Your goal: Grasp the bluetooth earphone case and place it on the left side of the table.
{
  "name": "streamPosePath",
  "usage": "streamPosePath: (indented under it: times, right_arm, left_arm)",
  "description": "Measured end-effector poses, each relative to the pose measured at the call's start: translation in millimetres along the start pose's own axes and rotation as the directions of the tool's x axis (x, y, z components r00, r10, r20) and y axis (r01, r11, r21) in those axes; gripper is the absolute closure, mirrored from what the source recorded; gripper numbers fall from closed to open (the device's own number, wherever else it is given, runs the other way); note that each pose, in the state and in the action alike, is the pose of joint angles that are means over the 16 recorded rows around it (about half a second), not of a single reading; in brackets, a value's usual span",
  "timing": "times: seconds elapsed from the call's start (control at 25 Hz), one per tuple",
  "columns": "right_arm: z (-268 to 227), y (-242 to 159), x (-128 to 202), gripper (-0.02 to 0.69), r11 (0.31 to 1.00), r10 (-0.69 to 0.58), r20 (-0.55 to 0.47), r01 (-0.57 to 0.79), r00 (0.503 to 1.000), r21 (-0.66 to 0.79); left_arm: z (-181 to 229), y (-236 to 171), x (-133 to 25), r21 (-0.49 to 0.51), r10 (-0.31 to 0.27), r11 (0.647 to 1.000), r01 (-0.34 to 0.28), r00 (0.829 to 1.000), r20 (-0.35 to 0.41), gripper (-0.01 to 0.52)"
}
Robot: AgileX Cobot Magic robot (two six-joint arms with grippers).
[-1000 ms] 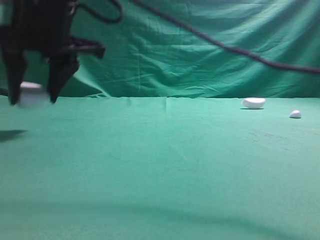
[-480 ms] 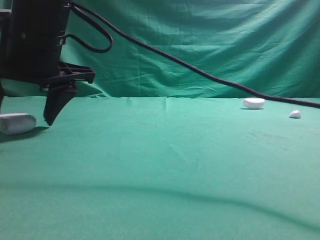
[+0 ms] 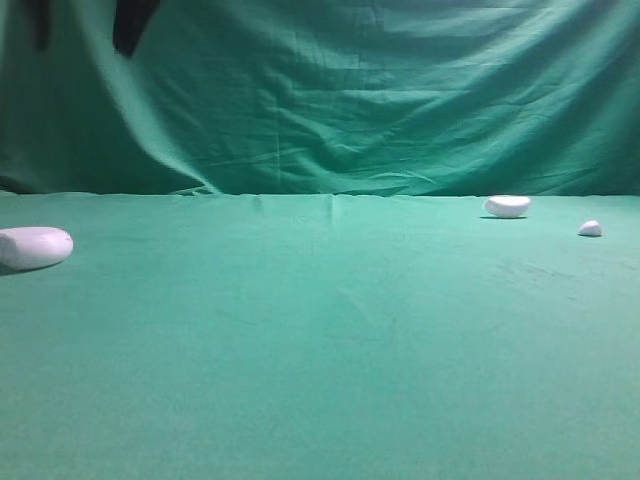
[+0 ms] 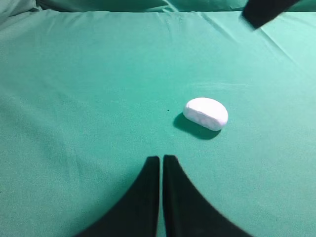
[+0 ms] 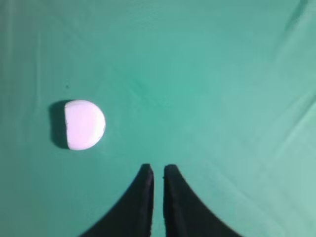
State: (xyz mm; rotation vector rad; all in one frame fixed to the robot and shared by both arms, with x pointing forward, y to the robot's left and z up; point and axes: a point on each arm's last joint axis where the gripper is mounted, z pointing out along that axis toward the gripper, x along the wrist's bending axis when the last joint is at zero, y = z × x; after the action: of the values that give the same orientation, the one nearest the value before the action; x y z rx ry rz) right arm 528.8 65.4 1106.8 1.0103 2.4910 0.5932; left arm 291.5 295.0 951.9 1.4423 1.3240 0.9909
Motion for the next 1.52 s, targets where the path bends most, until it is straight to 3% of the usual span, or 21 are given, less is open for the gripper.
streamPosePath:
  times: [0.2, 0.76, 1.24, 1.52]
  right_arm:
    - [-25, -9, -20, 0.662, 0.999, 0.049, -0.019, -0.049, 0.999, 0.014]
    - [-117, -98, -67, 0.665, 0.976, 0.216, -0.117, -0.211, 0.969, 0.052]
    - [-167, -179, -77, 0.665, 0.993, 0.117, -0.090, -0.119, 0.989, -0.017]
    - [-178, -222, -87, 0.665, 0.984, 0.104, -0.062, -0.112, 0.993, -0.141]
  left_arm:
    - [0, 0, 0.0, 0.000, 0.000, 1.000, 0.000, 1.000, 0.000, 0.514]
    - [0, 0, 0.0, 0.000, 0.000, 1.000, 0.000, 1.000, 0.000, 0.514]
    - [0, 0, 0.0, 0.000, 0.000, 1.000, 0.000, 1.000, 0.000, 0.514]
    - [0, 0, 0.0, 0.000, 0.000, 1.000, 0.000, 1.000, 0.000, 0.514]
